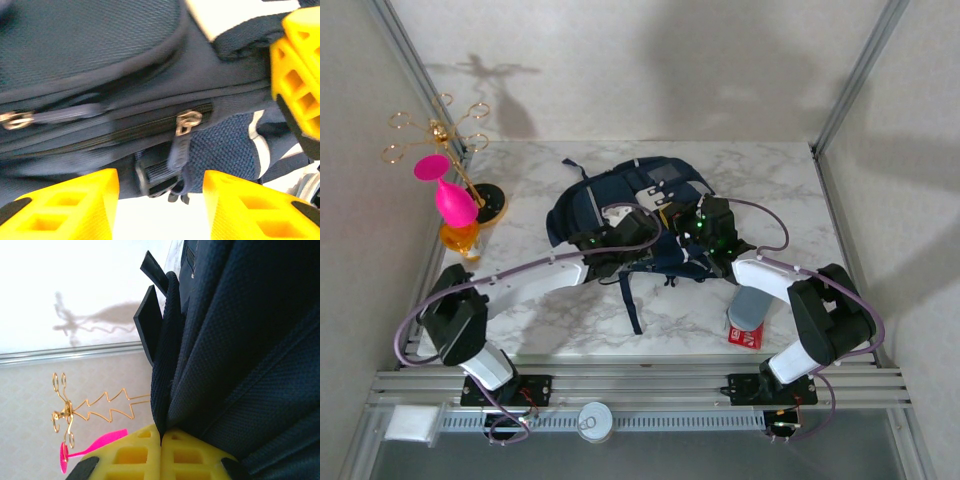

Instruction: Pack the student bag

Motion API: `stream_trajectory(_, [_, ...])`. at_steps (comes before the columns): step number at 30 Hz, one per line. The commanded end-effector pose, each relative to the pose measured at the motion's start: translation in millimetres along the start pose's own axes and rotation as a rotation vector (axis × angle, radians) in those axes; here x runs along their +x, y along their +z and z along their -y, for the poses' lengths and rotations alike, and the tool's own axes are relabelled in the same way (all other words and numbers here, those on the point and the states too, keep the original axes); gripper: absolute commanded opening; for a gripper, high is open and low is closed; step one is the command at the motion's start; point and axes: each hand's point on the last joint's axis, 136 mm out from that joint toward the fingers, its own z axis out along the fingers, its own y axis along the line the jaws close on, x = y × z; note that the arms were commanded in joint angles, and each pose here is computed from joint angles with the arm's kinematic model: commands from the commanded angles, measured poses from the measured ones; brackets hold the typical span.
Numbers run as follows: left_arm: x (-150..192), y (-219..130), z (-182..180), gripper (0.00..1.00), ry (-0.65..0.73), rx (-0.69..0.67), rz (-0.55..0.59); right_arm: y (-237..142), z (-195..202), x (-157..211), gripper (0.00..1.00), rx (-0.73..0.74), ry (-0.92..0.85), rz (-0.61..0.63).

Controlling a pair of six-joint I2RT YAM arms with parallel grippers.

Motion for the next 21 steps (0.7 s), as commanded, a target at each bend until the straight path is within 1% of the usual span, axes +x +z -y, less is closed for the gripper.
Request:
stream_trajectory(1, [7.0,9.1,5.8,0.48,0.070,-0.004,-0.035,-6.2,-67.4,-7.3,0.00,-0.204,-0.062,0.030])
stream_trajectory(4, [-1.0,17.6,7.4,0.47,0.076,-0.034,-0.010,-5.8,-65.7,-6.9,0.00,-0.201,-0.060,0.030])
stream_trajectory(12, [-14.4,44.3,5.3,0.36,0.049,-0.072,0.005,-3.7,-63.5,-5.5,0.00,-0.196,-0.049,0.021])
stream_trajectory(16, [-23.2,49.5,3.2,0.30,0.029,-0.078,0.028,-2.5,-61.4,-4.6,0.00,-0.191,-0.045,0.016])
stream_trajectory(21, [-30.5,47.4,9.2,0.24,0.025,-0.049,0.047,-1.7,-58.6,-5.2,0.00,-0.183,-0.046,0.017])
